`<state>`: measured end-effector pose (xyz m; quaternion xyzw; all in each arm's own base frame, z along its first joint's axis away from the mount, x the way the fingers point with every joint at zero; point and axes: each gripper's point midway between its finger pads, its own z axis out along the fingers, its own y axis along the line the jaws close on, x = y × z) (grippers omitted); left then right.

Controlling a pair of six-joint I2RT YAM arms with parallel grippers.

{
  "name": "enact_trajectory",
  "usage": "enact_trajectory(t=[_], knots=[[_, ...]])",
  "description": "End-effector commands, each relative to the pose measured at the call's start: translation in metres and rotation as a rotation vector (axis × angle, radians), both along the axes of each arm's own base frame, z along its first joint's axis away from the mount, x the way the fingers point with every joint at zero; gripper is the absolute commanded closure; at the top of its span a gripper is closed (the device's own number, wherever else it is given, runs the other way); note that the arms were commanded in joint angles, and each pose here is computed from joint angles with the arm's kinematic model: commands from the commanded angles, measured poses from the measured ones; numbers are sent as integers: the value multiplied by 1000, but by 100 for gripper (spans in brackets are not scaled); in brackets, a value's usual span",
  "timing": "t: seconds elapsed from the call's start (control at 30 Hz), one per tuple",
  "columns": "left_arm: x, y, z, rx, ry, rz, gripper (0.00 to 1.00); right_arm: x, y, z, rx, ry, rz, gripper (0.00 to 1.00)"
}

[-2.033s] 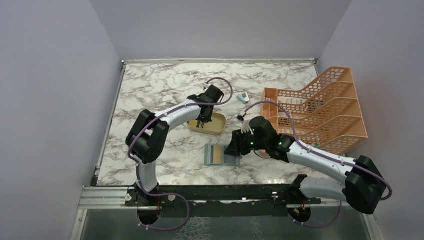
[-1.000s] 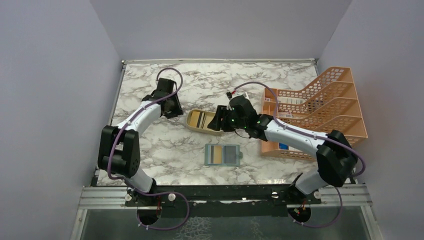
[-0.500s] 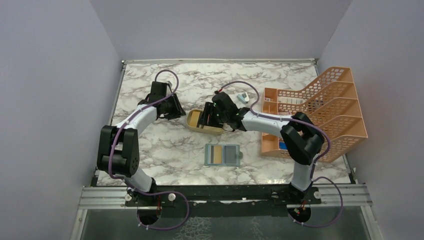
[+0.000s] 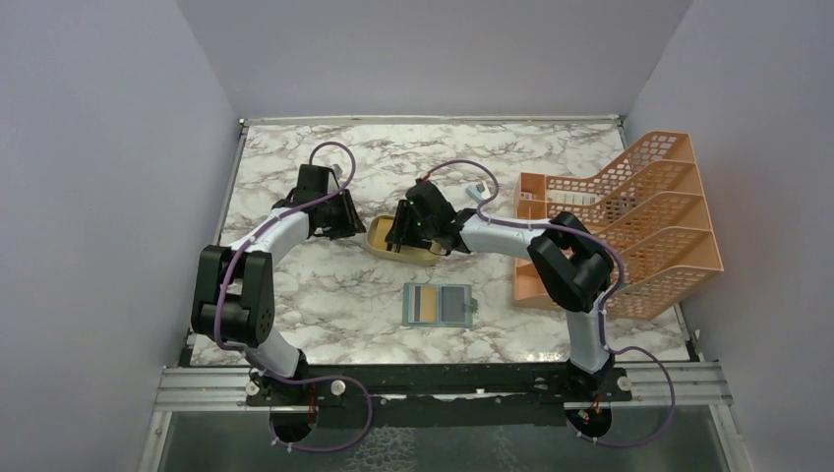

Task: Put the credit cards into the card holder
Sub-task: Pick up the credit card from the storage box.

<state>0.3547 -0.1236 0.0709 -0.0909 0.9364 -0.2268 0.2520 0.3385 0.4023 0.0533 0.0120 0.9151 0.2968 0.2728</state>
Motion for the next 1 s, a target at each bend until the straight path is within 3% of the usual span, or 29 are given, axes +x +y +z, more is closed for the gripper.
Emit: enact_trajectory(t=[0.0, 0.47, 0.63, 0.8, 0.97], knots=[[-4, -3, -8, -15, 7, -48, 65, 16, 5, -1, -20, -46, -35, 52], [-5, -5, -10, -19, 13, -63, 65, 19, -7, -17, -108, -56, -42, 70], [-6, -6, -12, -24, 20, -69, 65, 14, -11, -21, -120, -45, -33, 70], [-7, -8, -12, -33, 23, -78, 65, 17, -13, -16, -135, -65, -27, 62], [-5, -9, -9, -40, 18, -80, 65, 20, -18, -8, -147, -92, -42, 68]])
